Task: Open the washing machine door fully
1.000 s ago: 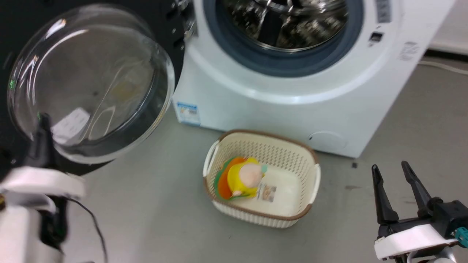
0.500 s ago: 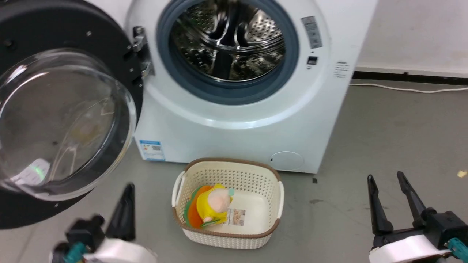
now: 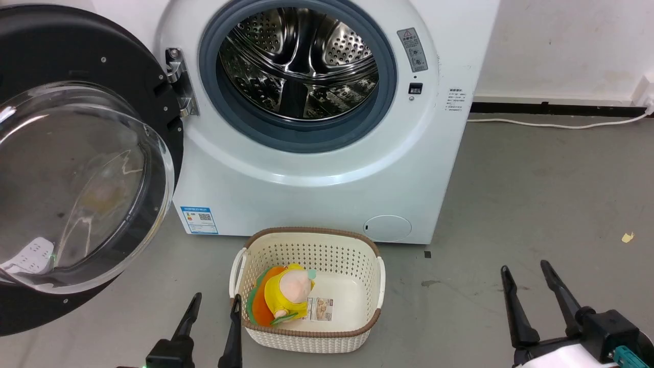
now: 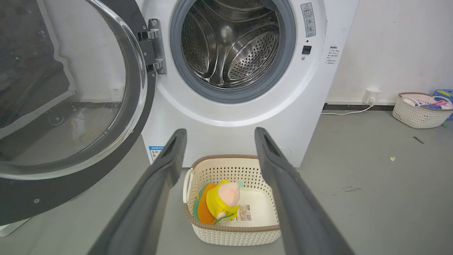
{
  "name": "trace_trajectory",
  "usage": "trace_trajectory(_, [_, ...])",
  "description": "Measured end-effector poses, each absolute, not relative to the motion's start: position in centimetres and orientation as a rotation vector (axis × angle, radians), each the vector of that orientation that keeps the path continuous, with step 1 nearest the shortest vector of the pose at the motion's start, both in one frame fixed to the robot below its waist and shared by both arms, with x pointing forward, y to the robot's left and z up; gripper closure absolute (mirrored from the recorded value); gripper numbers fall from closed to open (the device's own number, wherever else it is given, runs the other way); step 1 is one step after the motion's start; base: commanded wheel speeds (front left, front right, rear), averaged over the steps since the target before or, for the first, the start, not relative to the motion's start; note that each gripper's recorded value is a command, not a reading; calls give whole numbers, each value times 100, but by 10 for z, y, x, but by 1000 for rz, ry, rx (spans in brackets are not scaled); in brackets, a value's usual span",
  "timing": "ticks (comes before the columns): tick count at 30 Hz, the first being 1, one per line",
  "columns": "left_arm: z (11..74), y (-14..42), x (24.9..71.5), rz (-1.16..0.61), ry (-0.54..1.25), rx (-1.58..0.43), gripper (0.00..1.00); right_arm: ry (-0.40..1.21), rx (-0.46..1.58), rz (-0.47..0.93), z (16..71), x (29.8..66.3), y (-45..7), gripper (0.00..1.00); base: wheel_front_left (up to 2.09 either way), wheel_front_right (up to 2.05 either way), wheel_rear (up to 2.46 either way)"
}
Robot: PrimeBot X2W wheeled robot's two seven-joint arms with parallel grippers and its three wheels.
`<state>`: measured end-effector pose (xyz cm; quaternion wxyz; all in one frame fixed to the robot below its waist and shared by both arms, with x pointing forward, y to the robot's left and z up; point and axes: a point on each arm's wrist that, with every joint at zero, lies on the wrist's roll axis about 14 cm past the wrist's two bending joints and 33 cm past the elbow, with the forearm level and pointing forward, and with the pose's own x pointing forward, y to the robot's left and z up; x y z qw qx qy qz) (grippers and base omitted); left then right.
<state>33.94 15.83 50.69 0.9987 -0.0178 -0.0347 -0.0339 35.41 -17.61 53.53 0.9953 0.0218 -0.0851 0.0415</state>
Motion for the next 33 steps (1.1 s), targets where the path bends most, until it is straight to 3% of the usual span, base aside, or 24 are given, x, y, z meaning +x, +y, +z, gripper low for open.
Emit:
trace_trajectory(31, [512,161,342,-53,-90,-37,0,-120,49,101,519,358,-170,0,0,0,0])
trace_trajectory(32, [512,161,342,-54,-91,-37,100,-120,49,101,519,358,-170,100,0,0,0])
trace_trajectory(33, [511,161,342,-54,-88,-37,100,-120,49,101,519,358,-170,100,0,0,0])
